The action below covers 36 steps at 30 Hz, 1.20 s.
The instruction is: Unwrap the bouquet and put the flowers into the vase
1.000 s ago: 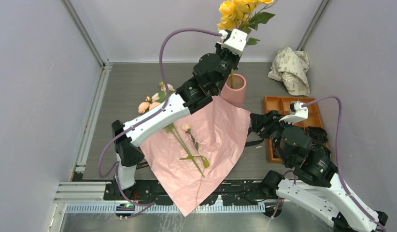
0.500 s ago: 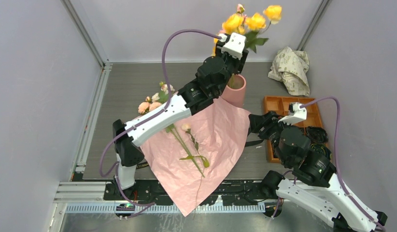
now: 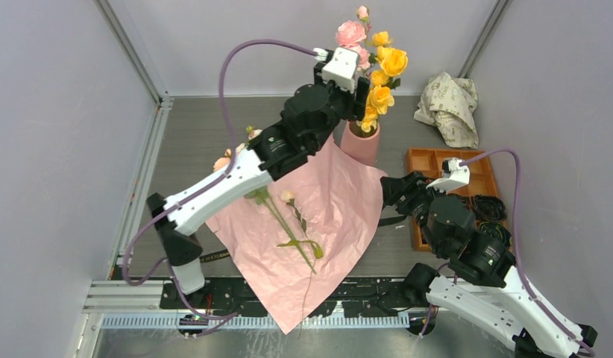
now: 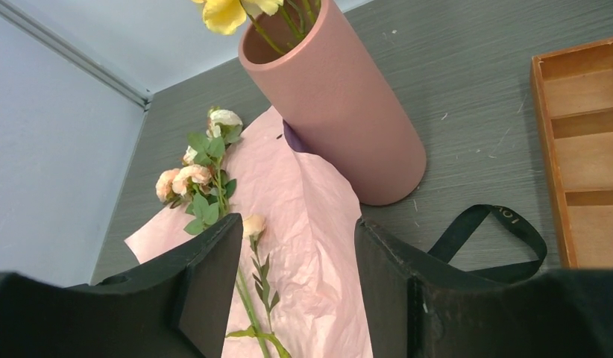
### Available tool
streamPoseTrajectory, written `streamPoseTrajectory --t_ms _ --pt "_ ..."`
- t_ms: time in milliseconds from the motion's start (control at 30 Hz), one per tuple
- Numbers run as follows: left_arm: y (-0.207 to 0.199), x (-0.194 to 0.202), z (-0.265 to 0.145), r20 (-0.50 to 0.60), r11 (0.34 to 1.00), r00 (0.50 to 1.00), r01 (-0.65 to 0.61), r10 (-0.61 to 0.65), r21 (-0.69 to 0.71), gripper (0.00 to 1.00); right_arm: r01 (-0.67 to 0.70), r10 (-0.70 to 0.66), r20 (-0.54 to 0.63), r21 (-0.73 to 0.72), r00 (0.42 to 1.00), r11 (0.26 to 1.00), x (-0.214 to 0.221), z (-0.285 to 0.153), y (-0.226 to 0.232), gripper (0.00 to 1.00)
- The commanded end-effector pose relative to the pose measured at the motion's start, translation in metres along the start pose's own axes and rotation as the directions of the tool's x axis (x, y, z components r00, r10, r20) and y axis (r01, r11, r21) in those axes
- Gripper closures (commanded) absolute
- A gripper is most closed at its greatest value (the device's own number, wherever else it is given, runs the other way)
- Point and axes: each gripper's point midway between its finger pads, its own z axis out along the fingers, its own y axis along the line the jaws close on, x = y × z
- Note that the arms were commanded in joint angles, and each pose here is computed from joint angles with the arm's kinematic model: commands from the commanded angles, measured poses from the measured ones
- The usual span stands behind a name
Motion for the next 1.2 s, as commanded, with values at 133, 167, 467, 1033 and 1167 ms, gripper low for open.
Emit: streamPoseTrajectory --t_ms 133,167,467,1033,1167 --pt "0.062 -0.101 -0.105 0.152 0.976 0.966 0.216 -0.210 -0.030 0.39 -0.017 0.019 0.030 -0.071 0.999 0.997 -0.019 0.003 0.026 0.37" --pt "0.072 -0.105 -0.117 0.159 0.972 0.962 0.231 -0.220 -0.050 0.39 -0.012 0.015 0.032 -0.081 0.999 0.997 -0.022 0.002 0.030 0.37" --pt "0.156 -0.080 -0.224 0.143 0.909 0.937 0.344 -0.317 -0.235 0.42 0.041 -0.051 -0.026 -0.280 0.998 0.959 -0.040 0.016 0.109 0.38" --pt "0.221 0.006 -0.310 0.021 0.801 0.922 0.346 -0.386 -0.489 0.46 0.152 -0.360 -0.621 -0.363 0.696 0.919 0.190 0.070 0.193 0.53" --pt "0.221 0.017 -0.313 -0.010 0.798 0.919 0.337 -0.394 -0.501 0.46 0.206 -0.366 -0.689 -0.307 0.625 0.929 0.233 0.077 0.164 0.57"
